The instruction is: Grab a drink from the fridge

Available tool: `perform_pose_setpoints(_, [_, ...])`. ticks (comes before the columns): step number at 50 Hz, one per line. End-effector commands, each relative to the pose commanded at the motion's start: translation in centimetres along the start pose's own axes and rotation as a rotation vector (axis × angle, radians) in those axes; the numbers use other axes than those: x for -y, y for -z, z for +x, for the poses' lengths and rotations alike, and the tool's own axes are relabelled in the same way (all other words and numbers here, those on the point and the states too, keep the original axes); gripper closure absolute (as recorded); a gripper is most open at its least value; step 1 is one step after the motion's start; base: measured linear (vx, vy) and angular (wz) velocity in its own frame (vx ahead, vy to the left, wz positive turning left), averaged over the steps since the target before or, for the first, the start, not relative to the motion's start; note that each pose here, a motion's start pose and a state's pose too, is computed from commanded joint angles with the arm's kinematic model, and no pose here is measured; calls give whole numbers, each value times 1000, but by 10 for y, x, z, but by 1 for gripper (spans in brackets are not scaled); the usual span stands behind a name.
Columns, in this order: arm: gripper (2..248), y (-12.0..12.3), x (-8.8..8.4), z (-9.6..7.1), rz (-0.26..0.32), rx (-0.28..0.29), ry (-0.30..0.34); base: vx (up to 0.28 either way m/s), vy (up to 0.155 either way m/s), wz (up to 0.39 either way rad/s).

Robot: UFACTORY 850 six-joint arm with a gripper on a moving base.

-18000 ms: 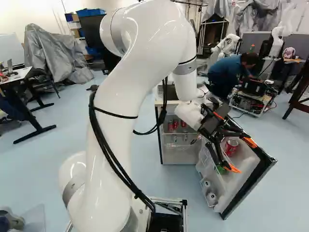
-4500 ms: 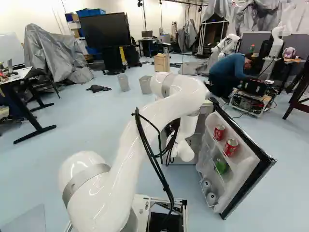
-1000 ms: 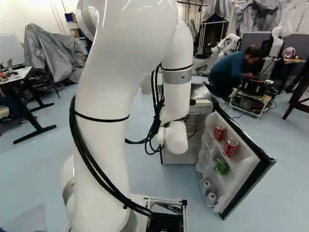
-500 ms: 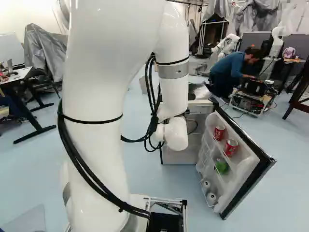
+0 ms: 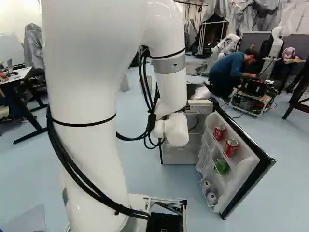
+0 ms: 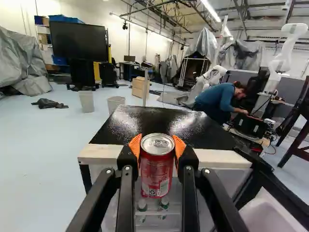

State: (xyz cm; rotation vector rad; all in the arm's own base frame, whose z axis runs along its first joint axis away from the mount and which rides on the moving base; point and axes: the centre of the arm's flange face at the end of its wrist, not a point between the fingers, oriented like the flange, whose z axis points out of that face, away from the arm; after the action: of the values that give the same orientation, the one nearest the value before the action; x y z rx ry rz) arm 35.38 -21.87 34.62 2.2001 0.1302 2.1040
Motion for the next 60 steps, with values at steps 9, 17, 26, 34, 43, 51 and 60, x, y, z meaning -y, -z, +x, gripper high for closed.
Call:
perform_pose_setpoints(9, [158,-2,-2,7,0,8,16,0,0,0])
perform_pose_setpoints(17, [158,-7,-4,13,2,14,30,0,0,0])
perform_pose_setpoints(26, [158,-13,-7,20,4,22,47,0,0,0])
perform_pose_setpoints(34, [158,-20,-9,25,8,29,59,0,0,0])
perform_pose_setpoints(43, [158,-29,-11,24,15,38,65,0,0,0])
perform_pose_setpoints(51, [158,-39,-13,24,24,35,68,0,0,0])
perform_pose_setpoints(60, [158,-52,-16,23,35,28,73,0,0,0])
